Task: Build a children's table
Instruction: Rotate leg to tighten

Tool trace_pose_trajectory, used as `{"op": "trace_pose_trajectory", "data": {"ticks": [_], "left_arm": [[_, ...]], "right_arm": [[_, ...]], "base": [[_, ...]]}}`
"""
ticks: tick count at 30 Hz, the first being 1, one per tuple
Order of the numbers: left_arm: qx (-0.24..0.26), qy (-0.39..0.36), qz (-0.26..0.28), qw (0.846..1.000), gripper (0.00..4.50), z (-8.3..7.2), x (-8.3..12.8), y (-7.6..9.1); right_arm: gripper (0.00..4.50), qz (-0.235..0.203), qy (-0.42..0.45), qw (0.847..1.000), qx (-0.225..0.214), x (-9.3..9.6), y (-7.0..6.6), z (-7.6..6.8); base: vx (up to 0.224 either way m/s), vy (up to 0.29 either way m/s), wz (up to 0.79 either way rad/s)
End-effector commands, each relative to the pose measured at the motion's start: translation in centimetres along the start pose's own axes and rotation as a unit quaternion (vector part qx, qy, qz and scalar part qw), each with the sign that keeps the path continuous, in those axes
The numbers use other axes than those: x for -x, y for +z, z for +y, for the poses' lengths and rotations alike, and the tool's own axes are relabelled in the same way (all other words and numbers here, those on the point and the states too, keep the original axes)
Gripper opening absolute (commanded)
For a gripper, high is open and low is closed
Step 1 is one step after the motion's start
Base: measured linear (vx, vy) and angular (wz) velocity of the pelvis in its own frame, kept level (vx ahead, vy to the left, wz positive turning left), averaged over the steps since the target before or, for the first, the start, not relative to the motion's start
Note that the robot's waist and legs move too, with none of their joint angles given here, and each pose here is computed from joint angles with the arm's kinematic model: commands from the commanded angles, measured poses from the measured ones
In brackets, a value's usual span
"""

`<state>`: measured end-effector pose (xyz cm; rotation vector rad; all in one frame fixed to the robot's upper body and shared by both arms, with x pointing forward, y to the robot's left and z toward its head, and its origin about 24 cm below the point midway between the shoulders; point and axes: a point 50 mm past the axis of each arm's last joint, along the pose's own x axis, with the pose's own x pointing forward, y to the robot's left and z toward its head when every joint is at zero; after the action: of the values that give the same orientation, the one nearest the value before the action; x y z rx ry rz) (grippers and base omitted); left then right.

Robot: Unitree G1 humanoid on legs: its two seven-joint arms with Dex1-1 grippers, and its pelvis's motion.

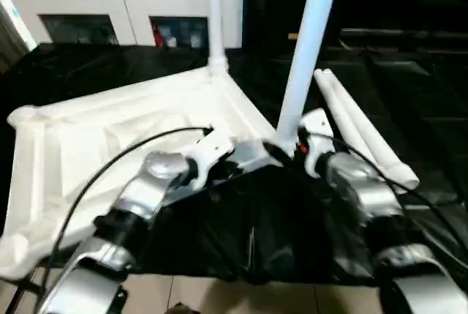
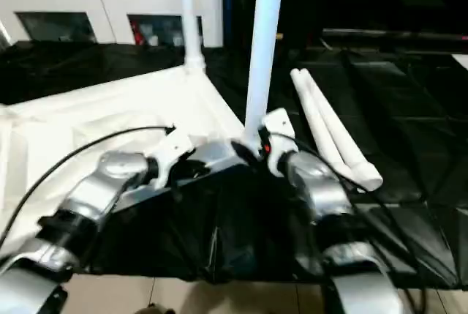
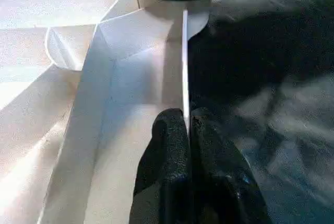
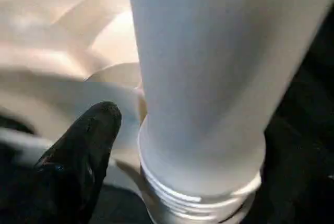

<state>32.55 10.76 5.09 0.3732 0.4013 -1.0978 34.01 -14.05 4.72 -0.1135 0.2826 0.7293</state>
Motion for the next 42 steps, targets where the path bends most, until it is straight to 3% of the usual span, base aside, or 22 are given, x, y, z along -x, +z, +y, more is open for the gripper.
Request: {"op": "trace_pose_trajectory", "data": {"ticks": [1,9,10,21,28,31,32,35,37,40,41,42], "left_arm": [[-0.035,-0.038,-0.074,0.996,0.00,-0.5,0.2,2.4],[-0.056,-0.112,-0.060,0.990,0.00,-0.6,2.0,1.5],[-0.057,-0.118,-0.058,0.990,0.00,-0.6,2.1,1.5],[-0.060,-0.137,-0.048,0.988,0.00,-0.6,2.8,1.0],[-0.058,-0.140,-0.043,0.988,0.00,-0.6,2.9,0.9],[-0.052,-0.133,-0.045,0.989,0.00,-0.5,2.8,0.8],[-0.044,-0.115,-0.048,0.991,0.00,-0.4,2.6,0.8],[-0.032,-0.094,-0.058,0.993,0.00,-0.2,2.2,1.0],[-0.026,-0.086,-0.063,0.994,0.00,-0.2,2.0,1.1],[-0.008,-0.039,-0.072,0.997,0.00,-0.3,0.3,1.7],[-0.002,0.008,-0.061,0.998,0.00,-0.2,-0.9,2.0],[0.006,0.028,-0.057,0.998,0.00,-0.3,-1.5,2.2]], "right_arm": [[4.09,0.000,0.066,0.998,0.020,0.3,0.4,0.9],[4.09,0.029,0.164,0.985,0.051,3.4,0.8,0.2],[3.84,0.031,0.168,0.984,0.052,3.6,0.7,0.2],[2.93,0.055,0.206,0.976,0.055,4.2,0.3,0.8],[2.76,0.057,0.212,0.974,0.051,4.1,0.2,1.0],[2.76,0.044,0.210,0.976,0.028,3.9,0.0,1.2],[2.75,0.026,0.193,0.981,-0.010,3.5,-0.5,1.3],[2.75,0.011,0.159,0.986,-0.049,2.9,-1.4,1.3],[2.75,0.009,0.150,0.987,-0.057,2.7,-1.7,1.4],[2.75,0.012,0.060,0.993,-0.104,0.9,-3.7,1.7],[2.75,0.020,-0.002,0.992,-0.127,-0.4,-4.3,1.9],[2.75,0.021,-0.026,0.990,-0.138,-1.2,-4.3,2.2]], "base": [[0.000,0.000,0.00],[0.000,0.000,0.00],[0.000,0.000,0.00],[0.000,0.000,0.00],[0.000,0.000,0.00],[0.000,0.000,0.00],[0.000,0.000,0.00],[0.000,0.000,0.00],[0.000,0.000,0.00],[0.000,0.000,0.00],[0.000,0.000,0.00],[0.000,0.000,0.00]]}}
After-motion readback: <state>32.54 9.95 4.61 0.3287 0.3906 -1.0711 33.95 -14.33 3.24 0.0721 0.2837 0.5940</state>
